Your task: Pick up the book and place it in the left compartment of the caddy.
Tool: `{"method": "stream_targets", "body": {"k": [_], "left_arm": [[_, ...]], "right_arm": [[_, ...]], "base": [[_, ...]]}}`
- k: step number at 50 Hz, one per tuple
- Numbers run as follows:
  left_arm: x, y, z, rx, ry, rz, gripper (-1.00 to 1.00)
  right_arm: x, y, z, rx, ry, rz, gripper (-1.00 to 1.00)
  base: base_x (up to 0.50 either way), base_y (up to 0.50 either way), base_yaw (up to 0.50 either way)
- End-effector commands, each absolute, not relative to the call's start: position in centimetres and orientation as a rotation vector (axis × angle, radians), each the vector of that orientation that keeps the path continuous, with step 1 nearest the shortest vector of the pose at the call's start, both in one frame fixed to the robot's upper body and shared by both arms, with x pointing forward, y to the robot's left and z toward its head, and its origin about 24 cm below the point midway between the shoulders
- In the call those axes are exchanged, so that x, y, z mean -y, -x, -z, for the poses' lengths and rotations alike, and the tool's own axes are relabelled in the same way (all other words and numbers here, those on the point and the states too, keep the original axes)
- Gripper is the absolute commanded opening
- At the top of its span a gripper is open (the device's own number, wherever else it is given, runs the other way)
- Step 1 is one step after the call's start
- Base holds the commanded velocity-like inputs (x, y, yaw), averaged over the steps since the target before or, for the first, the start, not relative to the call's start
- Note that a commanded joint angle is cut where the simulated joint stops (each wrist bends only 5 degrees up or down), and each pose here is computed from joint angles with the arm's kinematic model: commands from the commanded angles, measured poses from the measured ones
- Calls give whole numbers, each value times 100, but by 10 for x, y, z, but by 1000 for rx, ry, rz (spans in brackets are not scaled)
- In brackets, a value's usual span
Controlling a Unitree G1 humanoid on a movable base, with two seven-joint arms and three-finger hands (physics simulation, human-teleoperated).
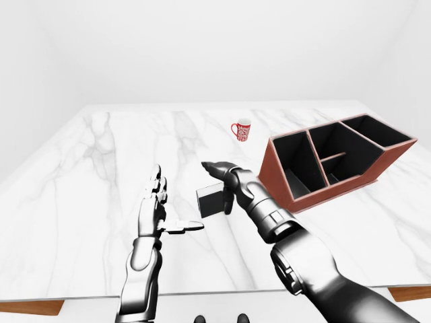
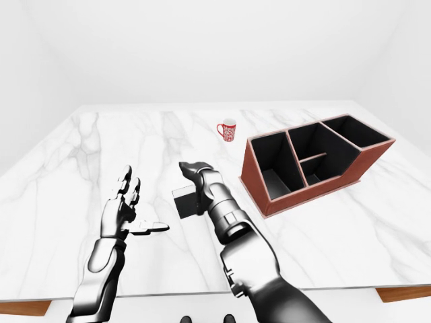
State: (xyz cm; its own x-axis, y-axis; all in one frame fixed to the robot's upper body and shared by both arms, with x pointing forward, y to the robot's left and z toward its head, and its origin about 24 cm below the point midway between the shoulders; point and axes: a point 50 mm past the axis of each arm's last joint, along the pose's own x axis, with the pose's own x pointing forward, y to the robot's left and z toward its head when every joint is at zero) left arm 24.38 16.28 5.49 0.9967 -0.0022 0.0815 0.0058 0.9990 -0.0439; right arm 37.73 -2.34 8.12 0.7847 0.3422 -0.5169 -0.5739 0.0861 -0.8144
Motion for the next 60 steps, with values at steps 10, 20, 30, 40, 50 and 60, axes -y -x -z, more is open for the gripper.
{"method": "stream_targets", "body": {"k": [10,20,30,40,50,60], "left_arm": [[-163,-242,-58,92,57,11,100],[-163,-242,-58,93,58,14,100],[-162,-241,-58,91,59,15,100],[-162,-241,-57,89,56,14,100],[-162,-242,-57,86,52,14,100],[-162,-242,-56,85,48,14,100]], "right_arm": [[16,-367,-50,-230,1468,-669,100],[9,-365,-50,-180,1463,-636,-100],[11,-368,-56,-123,1449,-561,-100],[18,-375,-65,-115,1361,-490,-100],[22,-397,-121,29,1211,-334,-100],[26,-398,-176,197,1149,-316,-100]], "base": [[0,0,0],[0,0,0],[0,0,0],[0,0,0],[0,0,0],[0,0,0]]}}
